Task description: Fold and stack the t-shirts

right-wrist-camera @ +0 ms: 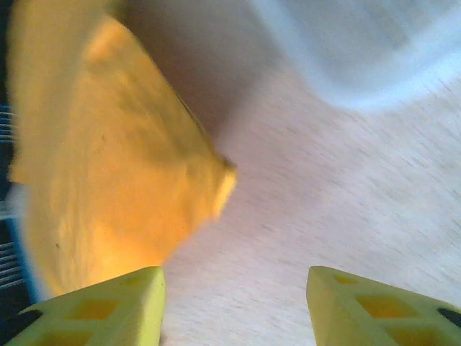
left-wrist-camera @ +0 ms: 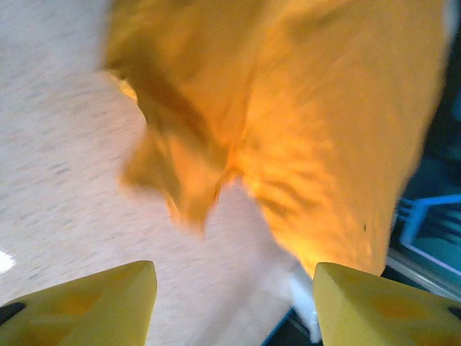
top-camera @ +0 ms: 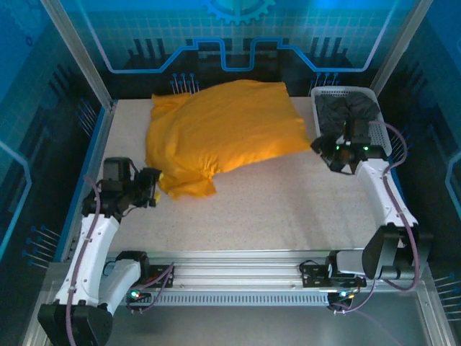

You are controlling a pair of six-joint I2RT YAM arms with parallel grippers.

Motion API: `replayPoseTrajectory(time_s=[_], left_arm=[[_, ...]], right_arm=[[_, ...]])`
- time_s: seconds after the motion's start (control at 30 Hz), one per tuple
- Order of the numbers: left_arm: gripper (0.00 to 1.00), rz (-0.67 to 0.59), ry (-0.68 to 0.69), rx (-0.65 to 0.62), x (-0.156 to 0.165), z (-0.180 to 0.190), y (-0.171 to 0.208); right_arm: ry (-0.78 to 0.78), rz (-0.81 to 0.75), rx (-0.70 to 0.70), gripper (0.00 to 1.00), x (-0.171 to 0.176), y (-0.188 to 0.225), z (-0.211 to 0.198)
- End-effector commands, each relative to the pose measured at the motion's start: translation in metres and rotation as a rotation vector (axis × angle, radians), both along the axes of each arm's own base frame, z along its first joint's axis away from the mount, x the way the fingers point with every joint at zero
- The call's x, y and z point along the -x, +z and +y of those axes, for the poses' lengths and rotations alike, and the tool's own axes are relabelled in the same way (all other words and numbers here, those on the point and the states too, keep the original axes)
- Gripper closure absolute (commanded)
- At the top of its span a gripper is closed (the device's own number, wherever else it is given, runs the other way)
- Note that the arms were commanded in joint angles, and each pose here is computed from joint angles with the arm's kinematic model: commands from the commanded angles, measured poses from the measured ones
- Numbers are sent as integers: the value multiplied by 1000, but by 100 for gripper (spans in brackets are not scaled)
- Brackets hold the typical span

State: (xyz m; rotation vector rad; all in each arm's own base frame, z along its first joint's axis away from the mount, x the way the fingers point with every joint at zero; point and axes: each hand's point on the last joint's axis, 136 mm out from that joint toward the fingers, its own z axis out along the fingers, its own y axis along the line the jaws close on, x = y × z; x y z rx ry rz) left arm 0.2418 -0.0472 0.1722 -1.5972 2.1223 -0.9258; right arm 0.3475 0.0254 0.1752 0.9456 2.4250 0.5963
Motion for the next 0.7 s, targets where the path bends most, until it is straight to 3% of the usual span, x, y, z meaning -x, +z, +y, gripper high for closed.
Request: replayPoseTrajectory(time_s=[0.0,0.2,0.37,0.67], left_arm=[[39,13,-28,3,9,-6,0],[50,88,-73,-54,9,-6,-18],[55,215,-124,-75,20,-16,-57],[46,287,-184,-103,0,-34,-112]], right_arm=[[30,57,102,43,16,-12,-3],[140,107,194,45,28,-29,20],[253,146,239,49,31,-47,44],[348,213,233,53,3,-76,61]])
